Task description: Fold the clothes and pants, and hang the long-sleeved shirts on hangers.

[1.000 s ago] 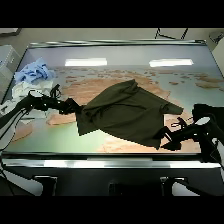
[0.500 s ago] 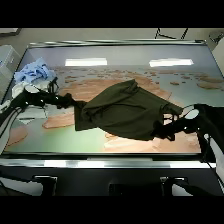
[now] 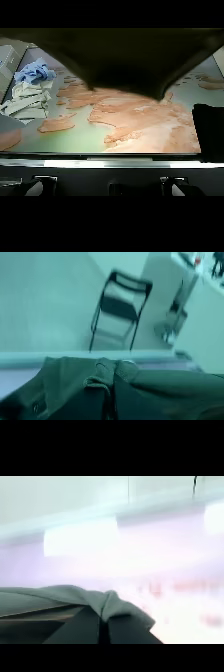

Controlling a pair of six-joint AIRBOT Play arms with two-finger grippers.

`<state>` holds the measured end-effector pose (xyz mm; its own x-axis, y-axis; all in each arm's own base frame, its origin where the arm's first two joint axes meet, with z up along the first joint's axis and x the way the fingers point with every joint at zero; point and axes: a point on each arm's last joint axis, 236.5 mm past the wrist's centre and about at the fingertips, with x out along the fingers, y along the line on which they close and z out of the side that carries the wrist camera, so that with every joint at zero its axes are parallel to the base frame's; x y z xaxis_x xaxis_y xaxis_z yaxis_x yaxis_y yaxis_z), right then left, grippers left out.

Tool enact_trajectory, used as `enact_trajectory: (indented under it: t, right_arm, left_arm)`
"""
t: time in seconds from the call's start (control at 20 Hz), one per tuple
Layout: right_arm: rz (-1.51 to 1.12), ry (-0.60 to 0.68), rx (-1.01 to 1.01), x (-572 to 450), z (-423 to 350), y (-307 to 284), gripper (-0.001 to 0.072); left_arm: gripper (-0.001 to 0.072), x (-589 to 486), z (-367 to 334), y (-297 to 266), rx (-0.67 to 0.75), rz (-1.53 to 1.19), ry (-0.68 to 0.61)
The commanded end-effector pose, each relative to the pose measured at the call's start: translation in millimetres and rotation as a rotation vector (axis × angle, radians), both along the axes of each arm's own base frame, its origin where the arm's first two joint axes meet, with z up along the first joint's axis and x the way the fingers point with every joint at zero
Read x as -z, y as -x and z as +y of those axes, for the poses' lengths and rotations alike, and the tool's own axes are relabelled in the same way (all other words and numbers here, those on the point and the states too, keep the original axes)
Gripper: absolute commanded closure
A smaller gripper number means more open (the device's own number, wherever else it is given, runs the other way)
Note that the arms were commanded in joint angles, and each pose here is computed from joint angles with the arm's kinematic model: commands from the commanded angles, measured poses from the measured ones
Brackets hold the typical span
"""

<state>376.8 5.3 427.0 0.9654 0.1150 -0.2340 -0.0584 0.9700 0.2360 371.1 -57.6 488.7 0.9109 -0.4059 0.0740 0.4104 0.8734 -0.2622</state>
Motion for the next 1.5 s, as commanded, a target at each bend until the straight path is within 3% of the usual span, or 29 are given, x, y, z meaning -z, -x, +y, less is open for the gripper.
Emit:
enact_trajectory:
  t: [0.0, 0.15, 0.35, 0.55, 0.7, 0.95, 1.15, 1.3, 1.35, 1.4, 1.45]
  right_arm:
    - [-0.439, -0.046, 0.018, -143, 10, 96, 0.0675]
    - [-0.585, -0.127, -0.051, -180, 26, 120, 0.0674]
    - [-0.505, -0.139, -0.075, -161, 31, 100, 0.0675]
    - [-0.025, -0.072, -0.099, -34, 31, 35, 0.0675]
    - [0.358, -0.072, -0.091, 107, 16, -32, 0.0674]
    - [0.628, -0.300, 0.045, 317, -4, -130, 0.0674]
    - [0.895, -0.538, 0.052, 416, 26, -132, 0.0675]
    - [0.979, -0.581, 0.031, 437, 37, -125, 0.0673]
    - [0.980, -0.573, 0.022, 436, 37, -123, 0.0662]
    - [0.974, -0.564, 0.020, 430, 31, -123, 0.0577]
    - [0.976, -0.549, 0.007, 420, 23, -119, 0.0415]
  left_arm:
    - [0.0684, -125, 0, 134, -0.116, -0.419, 0.045]
    - [0.0684, -153, -3, 179, -0.136, -0.547, 0.073]
    - [0.0684, -147, 1, 166, -0.149, -0.521, 0.055]
    - [0.0684, -60, 8, 71, -0.135, -0.192, -0.087]
    - [0.0684, 66, 21, -21, -0.072, 0.168, -0.088]
    - [0.0683, 347, 22, -125, -0.040, 0.692, -0.010]
    - [0.0682, 482, -29, -128, 0.086, 1.003, 0.115]
    - [0.0679, 514, -62, -113, 0.187, 1.124, 0.163]
    - [0.0678, 514, -64, -110, 0.199, 1.134, 0.163]
    - [0.0612, 509, -61, -109, 0.205, 1.133, 0.166]
    - [0.0434, 501, -54, -107, 0.222, 1.138, 0.173]
